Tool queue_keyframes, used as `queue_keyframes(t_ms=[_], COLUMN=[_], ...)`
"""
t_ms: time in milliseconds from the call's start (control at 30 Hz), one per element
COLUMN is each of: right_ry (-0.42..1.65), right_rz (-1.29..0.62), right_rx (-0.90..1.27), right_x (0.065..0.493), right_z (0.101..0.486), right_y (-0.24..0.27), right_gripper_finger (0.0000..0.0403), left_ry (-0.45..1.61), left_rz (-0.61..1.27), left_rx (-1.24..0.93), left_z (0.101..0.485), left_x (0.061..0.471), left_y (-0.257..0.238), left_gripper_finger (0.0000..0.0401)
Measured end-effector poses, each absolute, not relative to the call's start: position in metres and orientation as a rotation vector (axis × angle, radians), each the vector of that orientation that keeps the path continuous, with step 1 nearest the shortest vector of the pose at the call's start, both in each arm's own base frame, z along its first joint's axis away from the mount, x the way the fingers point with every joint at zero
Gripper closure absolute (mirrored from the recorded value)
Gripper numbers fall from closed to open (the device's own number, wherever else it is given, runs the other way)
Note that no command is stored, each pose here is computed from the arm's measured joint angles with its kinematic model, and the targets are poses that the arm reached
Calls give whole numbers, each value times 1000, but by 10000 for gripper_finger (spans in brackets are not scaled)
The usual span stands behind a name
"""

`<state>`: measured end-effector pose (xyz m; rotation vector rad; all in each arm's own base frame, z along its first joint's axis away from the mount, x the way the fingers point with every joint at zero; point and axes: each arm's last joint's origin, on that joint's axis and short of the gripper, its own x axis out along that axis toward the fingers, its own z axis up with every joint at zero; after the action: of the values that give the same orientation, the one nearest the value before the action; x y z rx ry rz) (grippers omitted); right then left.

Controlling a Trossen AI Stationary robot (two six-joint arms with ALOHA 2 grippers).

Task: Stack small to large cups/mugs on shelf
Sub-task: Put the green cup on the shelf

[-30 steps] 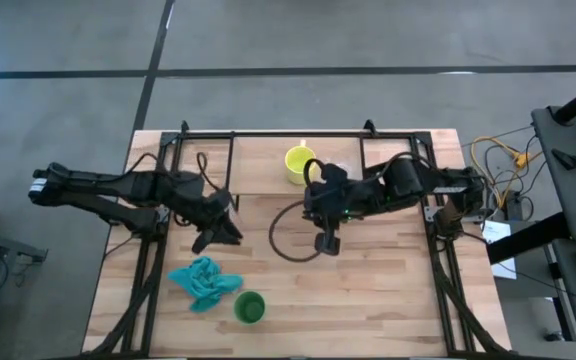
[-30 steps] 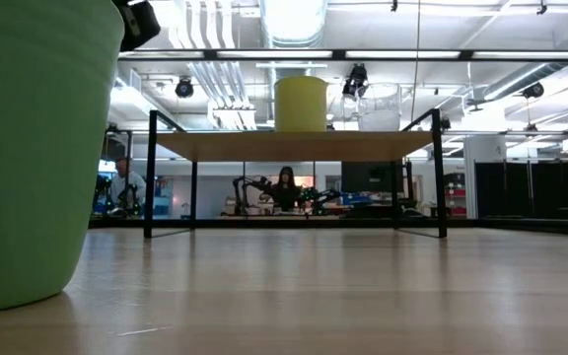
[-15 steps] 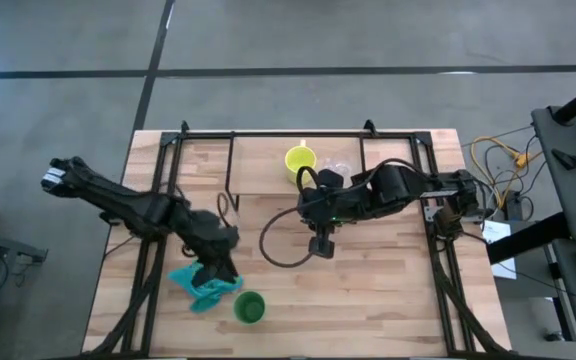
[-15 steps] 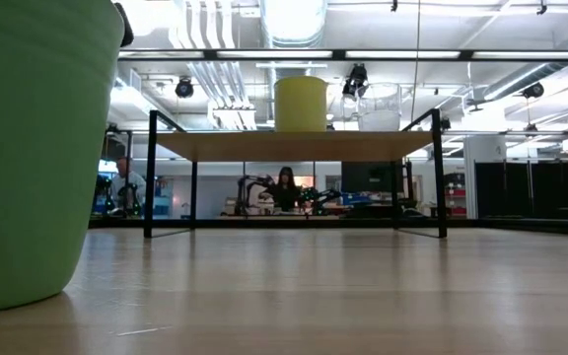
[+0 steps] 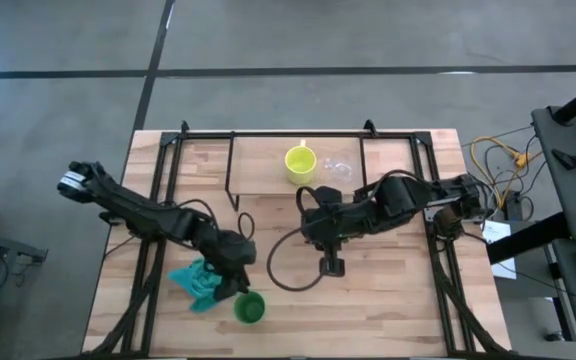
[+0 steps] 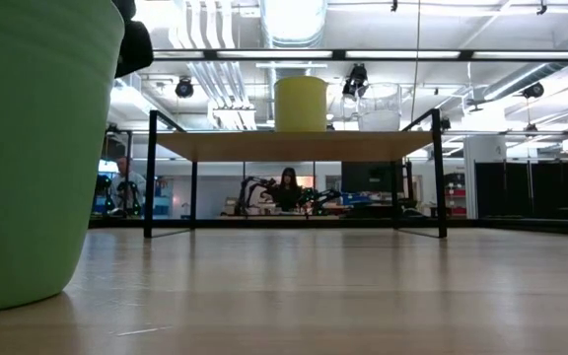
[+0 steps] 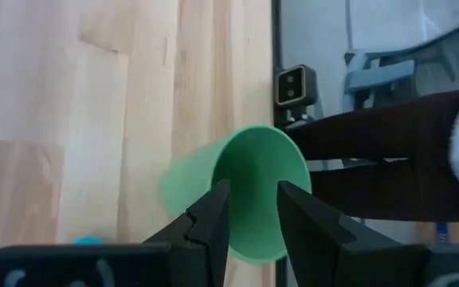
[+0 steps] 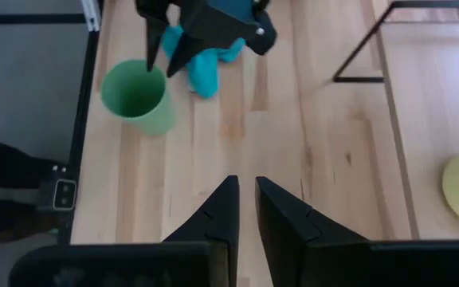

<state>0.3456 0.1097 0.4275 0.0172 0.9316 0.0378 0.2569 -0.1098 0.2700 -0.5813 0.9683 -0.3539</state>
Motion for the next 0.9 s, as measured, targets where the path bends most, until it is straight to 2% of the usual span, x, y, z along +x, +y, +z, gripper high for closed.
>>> queue_keyframes(t_ms=[233,600,900], right_ry=[904,713,701], right_rz=[75,137,147], right_rx=[-45,-100,-107], right_x=[345,354,356], right_z=[429,441,440], right_y=[118,131,134], right_gripper_finger=[364,364,364], left_ry=[985,1027,1066], left_rz=[-283,-248,-170], left_rx=[-562,-602,-585], left_z=[263,258,254], left_x=[261,261,256], left_y=[-111,-122,-124], left_gripper_finger=[310,310,310])
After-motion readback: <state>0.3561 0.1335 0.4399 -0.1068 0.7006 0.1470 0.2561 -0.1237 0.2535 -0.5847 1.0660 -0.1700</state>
